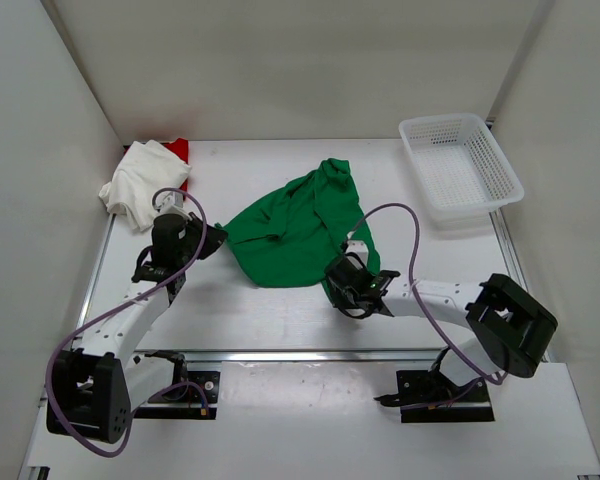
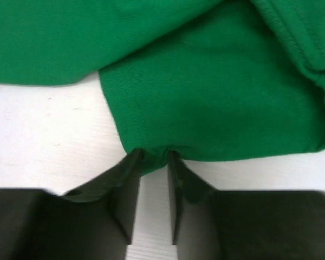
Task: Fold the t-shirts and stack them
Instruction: Flatten out the tshirt
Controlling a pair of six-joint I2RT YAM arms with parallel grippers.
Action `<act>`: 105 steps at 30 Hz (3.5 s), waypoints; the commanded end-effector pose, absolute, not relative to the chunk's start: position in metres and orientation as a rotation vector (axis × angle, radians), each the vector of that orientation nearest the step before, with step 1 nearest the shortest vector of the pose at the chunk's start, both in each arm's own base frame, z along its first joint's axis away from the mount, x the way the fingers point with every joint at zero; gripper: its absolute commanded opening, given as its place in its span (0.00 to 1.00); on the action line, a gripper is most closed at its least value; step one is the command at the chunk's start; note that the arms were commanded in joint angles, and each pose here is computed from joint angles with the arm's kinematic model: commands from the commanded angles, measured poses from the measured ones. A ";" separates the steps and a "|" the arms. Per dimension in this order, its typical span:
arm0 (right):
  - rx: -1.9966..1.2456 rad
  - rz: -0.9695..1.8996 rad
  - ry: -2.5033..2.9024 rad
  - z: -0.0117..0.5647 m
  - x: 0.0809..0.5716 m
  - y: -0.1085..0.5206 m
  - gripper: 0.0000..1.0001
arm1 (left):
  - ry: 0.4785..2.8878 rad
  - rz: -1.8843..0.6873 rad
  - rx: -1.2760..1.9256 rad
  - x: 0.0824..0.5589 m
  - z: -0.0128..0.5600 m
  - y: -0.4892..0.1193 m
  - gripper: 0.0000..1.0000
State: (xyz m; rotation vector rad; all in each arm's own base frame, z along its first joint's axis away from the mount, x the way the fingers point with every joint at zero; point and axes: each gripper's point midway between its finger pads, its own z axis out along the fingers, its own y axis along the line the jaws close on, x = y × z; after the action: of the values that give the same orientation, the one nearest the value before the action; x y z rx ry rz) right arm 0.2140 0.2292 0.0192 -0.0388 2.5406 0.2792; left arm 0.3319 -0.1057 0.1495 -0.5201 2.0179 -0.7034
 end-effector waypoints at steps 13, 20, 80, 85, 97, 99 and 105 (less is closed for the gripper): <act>0.094 0.301 2.248 0.171 0.237 0.151 0.01 | 2.009 -0.744 -0.273 0.357 0.230 -0.147 0.00; 0.090 0.263 1.797 0.408 0.277 0.095 0.00 | 1.777 -0.951 -0.202 0.375 0.376 -0.129 0.00; 0.266 0.529 2.199 0.126 0.274 0.077 0.00 | 2.040 -0.582 -0.889 0.321 0.099 -0.006 0.00; 0.244 0.621 2.323 0.099 0.207 0.103 0.00 | 2.135 -0.584 -0.885 0.294 0.073 -0.013 0.00; 0.240 0.566 2.319 0.106 0.187 0.118 0.00 | 2.145 -0.548 -0.783 0.288 0.088 -0.020 0.00; 0.239 0.628 2.297 0.110 0.203 0.115 0.00 | 2.157 -0.584 -0.796 0.290 0.085 -0.024 0.00; 0.176 0.558 2.019 0.233 0.252 0.078 0.00 | 1.959 -0.710 -0.609 0.337 0.203 -0.052 0.00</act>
State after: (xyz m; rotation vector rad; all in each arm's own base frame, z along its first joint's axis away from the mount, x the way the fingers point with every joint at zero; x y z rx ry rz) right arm 0.2161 0.0735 0.1271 0.4030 2.2982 0.5221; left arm 0.2917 -0.0301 0.0939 -0.7993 2.1923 -0.5772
